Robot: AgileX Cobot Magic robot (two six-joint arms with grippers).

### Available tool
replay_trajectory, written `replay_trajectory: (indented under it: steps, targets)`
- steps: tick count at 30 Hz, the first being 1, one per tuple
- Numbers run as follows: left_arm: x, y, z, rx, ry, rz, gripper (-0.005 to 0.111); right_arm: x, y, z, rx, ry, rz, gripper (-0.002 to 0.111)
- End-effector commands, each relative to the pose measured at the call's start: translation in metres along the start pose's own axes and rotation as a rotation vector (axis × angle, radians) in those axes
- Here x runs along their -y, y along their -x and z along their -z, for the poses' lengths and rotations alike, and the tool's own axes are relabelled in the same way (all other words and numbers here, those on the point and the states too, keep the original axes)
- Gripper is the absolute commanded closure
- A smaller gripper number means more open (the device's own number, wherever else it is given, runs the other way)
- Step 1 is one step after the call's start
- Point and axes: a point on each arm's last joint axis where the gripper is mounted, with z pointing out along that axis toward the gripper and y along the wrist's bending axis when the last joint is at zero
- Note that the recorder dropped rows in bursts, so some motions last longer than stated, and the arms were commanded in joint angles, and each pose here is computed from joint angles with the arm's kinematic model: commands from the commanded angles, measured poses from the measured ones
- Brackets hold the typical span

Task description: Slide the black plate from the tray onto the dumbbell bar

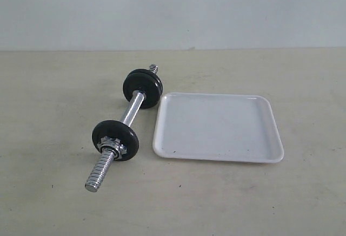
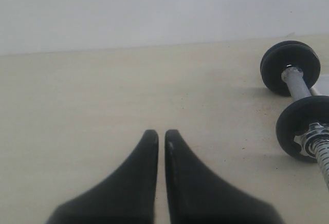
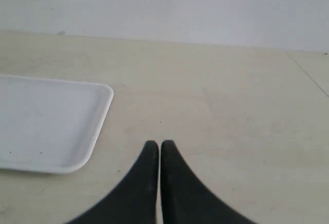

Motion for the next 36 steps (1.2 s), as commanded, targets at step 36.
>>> replay_trajectory:
  steps: [36]
  targets:
    - [0.0007,-0.0010,-0.0001,0.001,-0.010,0.006,0.102,-0.0006,-0.0037,0.0001,-0.042,0.005,-0.028,0.109]
